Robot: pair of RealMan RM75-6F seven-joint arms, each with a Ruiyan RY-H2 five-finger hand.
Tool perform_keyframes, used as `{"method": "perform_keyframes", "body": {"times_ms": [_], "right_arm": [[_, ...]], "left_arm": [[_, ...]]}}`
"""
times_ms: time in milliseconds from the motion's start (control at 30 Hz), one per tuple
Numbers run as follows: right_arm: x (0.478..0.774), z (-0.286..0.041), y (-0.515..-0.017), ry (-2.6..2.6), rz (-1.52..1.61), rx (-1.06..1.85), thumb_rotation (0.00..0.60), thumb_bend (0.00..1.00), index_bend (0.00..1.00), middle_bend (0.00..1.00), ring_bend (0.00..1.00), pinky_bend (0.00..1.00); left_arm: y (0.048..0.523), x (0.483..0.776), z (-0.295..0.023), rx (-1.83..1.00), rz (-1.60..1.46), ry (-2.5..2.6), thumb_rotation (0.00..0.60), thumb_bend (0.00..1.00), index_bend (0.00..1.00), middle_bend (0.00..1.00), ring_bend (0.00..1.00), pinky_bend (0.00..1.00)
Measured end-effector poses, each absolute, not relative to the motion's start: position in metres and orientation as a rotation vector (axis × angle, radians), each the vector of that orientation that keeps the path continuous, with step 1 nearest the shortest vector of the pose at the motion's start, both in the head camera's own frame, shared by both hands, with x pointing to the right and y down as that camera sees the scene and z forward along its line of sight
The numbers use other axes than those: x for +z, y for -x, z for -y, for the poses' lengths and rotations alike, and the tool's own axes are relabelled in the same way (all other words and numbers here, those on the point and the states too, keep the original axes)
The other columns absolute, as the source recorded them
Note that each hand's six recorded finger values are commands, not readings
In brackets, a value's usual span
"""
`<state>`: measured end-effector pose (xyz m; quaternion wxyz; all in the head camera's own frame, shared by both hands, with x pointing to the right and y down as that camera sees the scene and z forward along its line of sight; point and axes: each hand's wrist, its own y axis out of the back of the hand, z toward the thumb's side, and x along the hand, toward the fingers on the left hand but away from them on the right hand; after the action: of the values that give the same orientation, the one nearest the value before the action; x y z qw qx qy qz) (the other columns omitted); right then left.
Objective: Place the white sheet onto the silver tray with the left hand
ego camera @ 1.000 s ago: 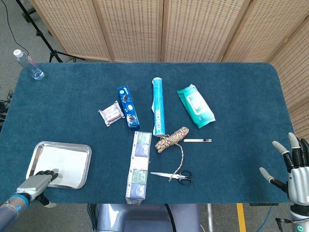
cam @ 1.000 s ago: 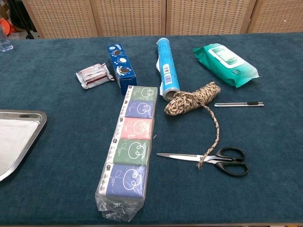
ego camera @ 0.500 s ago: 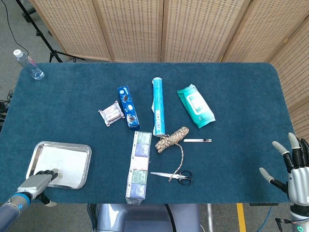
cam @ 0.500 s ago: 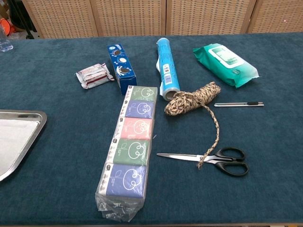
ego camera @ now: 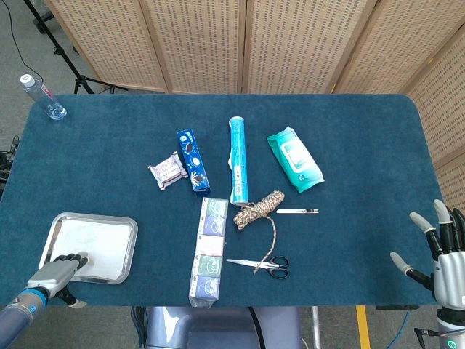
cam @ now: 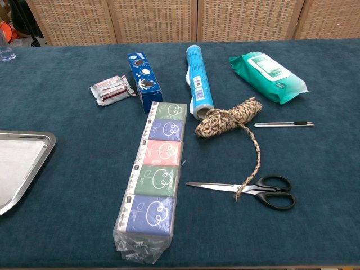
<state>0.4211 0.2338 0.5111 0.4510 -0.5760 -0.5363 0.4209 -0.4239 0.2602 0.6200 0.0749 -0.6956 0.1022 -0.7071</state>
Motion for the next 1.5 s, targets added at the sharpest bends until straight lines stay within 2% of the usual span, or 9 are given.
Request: {"method": "perform_keyframes", "body": {"times_ms": [400,900,1033,1133,1333,1500], "right_arm": [[0.510,-0.234,-0.422,1.419,1.329,1.039,0.600,0.05,0.21,0.00,0.00,0.00],[0.511,-0.234,-0.422,1.425,1.329,1.042,0.600,0.05,0.21,0.00,0.00,0.00],[0.512,-0.233,-0.423,1.429,1.333,1.045,0.600,0.05,0.21,0.00,0.00,0.00],[0.514,-0.232,-0.423,1.437,1.332,1.052,0.600,0.05,0.21,0.00,0.00,0.00],[0.520,-0.230,-0.422,1.469,1.327,1.061,0.600,0.05,0.21,0.00,0.00,0.00],[0.523,-0.230,-0.419,1.488,1.320,1.064,0.600,0.05,0.21,0.00,0.00,0.00]], "left_arm": [[0.419,0.614,-0.255,-2.085,-0.334,2.094,0.502,0.12,0.17,0.00,0.00,0.00],[0.410,0.587,-0.222,-1.929,-0.531,2.053,0.497,0.10,0.15,0.00,0.00,0.00],[0.412,0.581,-0.212,-1.856,-0.667,2.007,0.485,0.10,0.06,0.00,0.00,0.00],[0.412,0.575,-0.206,-1.763,-0.821,1.974,0.465,0.10,0.04,0.00,0.00,0.00],[0.415,0.564,-0.207,-1.517,-1.136,1.892,0.448,0.09,0.03,0.00,0.00,0.00],[0.423,0.564,-0.218,-1.420,-1.269,1.827,0.449,0.09,0.03,0.00,0.00,0.00]]}}
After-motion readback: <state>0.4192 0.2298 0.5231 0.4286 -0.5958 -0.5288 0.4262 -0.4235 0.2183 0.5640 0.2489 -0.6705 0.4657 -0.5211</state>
